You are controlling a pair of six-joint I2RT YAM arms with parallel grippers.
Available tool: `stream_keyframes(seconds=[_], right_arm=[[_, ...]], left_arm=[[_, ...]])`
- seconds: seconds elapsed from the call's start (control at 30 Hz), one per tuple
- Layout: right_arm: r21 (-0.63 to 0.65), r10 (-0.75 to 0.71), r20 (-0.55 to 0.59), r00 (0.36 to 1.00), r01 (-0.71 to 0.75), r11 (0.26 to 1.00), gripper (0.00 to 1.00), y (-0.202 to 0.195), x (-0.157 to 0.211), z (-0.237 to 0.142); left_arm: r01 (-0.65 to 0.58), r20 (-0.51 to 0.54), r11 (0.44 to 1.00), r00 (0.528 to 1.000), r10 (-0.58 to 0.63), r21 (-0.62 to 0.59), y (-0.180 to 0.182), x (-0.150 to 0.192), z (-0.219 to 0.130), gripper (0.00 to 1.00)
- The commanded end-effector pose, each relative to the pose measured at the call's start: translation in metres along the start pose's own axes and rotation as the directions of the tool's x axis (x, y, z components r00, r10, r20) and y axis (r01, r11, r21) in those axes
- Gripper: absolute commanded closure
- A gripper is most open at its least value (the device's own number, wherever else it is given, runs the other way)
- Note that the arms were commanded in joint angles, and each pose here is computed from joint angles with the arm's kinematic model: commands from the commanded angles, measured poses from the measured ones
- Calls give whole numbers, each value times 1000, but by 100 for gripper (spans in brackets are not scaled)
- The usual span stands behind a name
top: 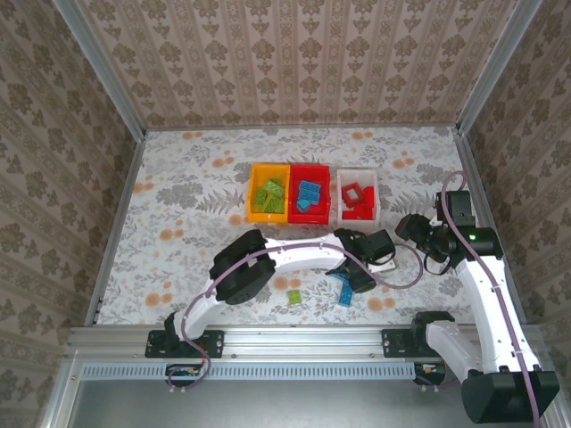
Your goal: Sort the legos into containers by color
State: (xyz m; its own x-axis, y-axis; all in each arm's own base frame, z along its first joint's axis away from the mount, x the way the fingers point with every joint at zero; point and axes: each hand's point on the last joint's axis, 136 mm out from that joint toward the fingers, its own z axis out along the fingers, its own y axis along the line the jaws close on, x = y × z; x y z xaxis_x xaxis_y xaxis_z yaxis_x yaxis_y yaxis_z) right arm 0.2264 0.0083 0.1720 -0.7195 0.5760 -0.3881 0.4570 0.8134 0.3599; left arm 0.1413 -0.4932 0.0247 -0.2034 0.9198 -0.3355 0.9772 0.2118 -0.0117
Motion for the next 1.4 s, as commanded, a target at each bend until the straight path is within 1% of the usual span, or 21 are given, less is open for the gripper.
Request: stream_keyframes(seconds=[0.0, 0.07, 0.1, 0.23, 0.33, 0.47, 0.57, 0.63, 0.7, 0.77, 0.97, 1.17, 1.23, 1.37], right_arm=[[-3, 16, -28, 999, -16, 1000, 27, -2, 7, 0], [-7, 16, -29, 999, -16, 1000, 28, -1, 7, 1], [-8, 15, -29, 999, -15, 1000, 28, -1, 6, 1], [-13, -7, -20, 1000, 7, 1000, 29, 1, 4, -2], [-38, -38, -12, 999, 38, 999, 30, 8, 3, -4], [-77, -89, -2, 996, 88, 993, 31, 20, 5, -5], [-97, -141, 0, 990, 141, 985, 31, 33, 10, -3], [-124, -177, 7, 984, 177, 976, 31, 45, 13, -2], [-154, -218, 6, 976, 217, 964, 31, 59, 19, 1], [-190, -261, 0, 965, 257, 948, 31, 74, 26, 4], [-274, -344, -27, 939, 324, 905, 31, 104, 43, 12], [-287, -365, -49, 930, 337, 897, 31, 110, 46, 16], [-290, -366, -54, 929, 336, 896, 31, 110, 47, 17], [-293, -376, -64, 924, 342, 893, 31, 111, 51, 20]], left_arm=[[23, 18, 1000, 1000, -23, 3, 4, -10, -6, 63], [37, 29, 999, 999, -37, -11, 7, -11, -11, 69], [47, 37, 999, 998, -46, -20, 10, -13, -15, 70], [150, 106, 987, 984, -143, -61, 36, -17, -47, 71], [272, 177, 958, 951, -253, -89, 67, -13, -83, 71], [466, 252, 879, 867, -430, -103, 118, 10, -125, 71], [591, 271, 800, 791, -549, -105, 154, 35, -144, 71], [645, 275, 757, 750, -602, -103, 174, 47, -150, 71], [682, 272, 724, 719, -640, -100, 193, 56, -151, 71], [699, 259, 709, 706, -659, -99, 209, 60, -149, 70], [705, 217, 702, 703, -677, -96, 236, 55, -123, 70], [717, 162, 692, 694, -701, -81, 242, 52, -92, 67], [723, 153, 686, 690, -708, -82, 242, 53, -88, 63], [726, 149, 682, 686, -712, -85, 241, 54, -90, 50]])
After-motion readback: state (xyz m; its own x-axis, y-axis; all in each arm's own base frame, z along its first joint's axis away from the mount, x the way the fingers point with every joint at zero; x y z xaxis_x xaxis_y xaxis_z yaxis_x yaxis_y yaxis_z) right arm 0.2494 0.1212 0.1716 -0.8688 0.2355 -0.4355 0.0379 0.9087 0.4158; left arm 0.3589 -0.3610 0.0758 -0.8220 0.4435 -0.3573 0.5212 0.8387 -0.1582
